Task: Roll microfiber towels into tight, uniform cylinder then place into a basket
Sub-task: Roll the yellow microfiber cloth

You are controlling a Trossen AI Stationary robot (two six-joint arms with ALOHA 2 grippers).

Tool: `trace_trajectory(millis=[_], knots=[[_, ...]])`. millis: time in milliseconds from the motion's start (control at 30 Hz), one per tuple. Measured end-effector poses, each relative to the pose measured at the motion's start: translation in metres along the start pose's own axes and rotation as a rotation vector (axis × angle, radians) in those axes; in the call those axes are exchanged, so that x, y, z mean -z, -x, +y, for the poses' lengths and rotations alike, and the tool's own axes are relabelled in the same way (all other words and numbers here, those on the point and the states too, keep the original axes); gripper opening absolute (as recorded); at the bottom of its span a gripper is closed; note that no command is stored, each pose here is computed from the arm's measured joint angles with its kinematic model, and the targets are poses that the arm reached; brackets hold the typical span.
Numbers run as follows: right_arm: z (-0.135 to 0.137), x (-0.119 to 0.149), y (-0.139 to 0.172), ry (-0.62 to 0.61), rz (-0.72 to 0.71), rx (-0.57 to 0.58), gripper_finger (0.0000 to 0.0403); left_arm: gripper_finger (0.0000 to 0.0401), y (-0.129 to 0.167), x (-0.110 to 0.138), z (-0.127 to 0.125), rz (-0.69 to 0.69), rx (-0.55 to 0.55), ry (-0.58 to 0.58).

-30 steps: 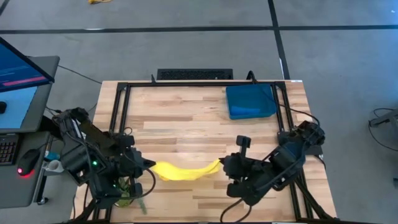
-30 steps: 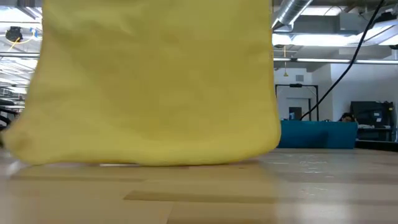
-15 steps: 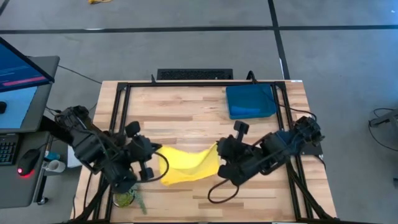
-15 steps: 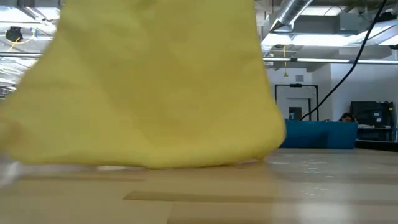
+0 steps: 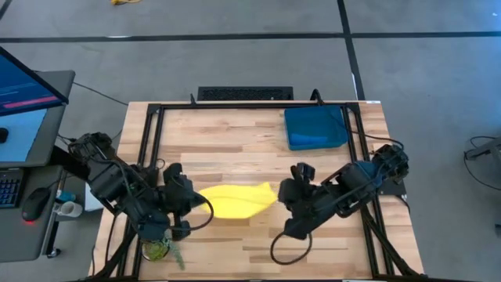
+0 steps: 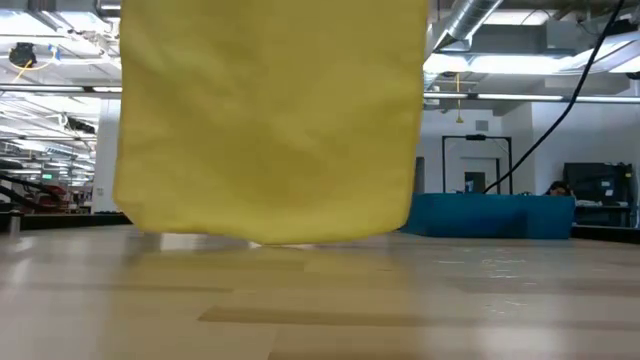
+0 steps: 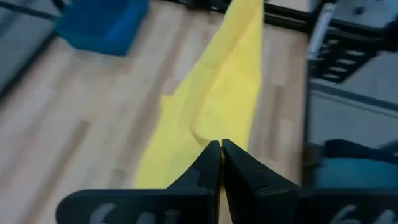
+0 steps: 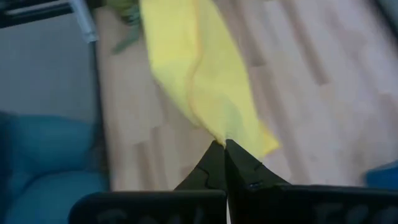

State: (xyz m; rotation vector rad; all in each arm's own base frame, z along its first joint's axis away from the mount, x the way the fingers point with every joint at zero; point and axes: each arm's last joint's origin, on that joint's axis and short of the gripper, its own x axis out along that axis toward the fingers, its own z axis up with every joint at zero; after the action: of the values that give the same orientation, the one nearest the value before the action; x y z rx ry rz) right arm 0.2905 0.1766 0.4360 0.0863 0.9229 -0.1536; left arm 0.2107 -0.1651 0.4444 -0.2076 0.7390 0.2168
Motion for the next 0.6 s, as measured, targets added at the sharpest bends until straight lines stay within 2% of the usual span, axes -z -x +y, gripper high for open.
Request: trace_trajectory(millis=[167,333,433,600], knots=[[0.011,0.009,0.014,-0.035,0.041,-0.128,0.0008,0.0,0.0,-0.002,-0.008,0.058,0.129,0.074],[0.014,0.015,0.023,-0.043,0.016,-0.125,0.0008,0.0,0.0,-0.003,-0.009,0.062,0.159,0.077],[0.012,0.017,0.024,-0.03,-0.004,-0.068,0.0008,0.0,-0.003,-0.004,-0.003,0.059,0.101,0.039],[0.0,0.01,0.02,-0.035,-0.069,0.06,0.0008,0.0,-0.011,-0.007,0.017,0.057,-0.081,-0.06]])
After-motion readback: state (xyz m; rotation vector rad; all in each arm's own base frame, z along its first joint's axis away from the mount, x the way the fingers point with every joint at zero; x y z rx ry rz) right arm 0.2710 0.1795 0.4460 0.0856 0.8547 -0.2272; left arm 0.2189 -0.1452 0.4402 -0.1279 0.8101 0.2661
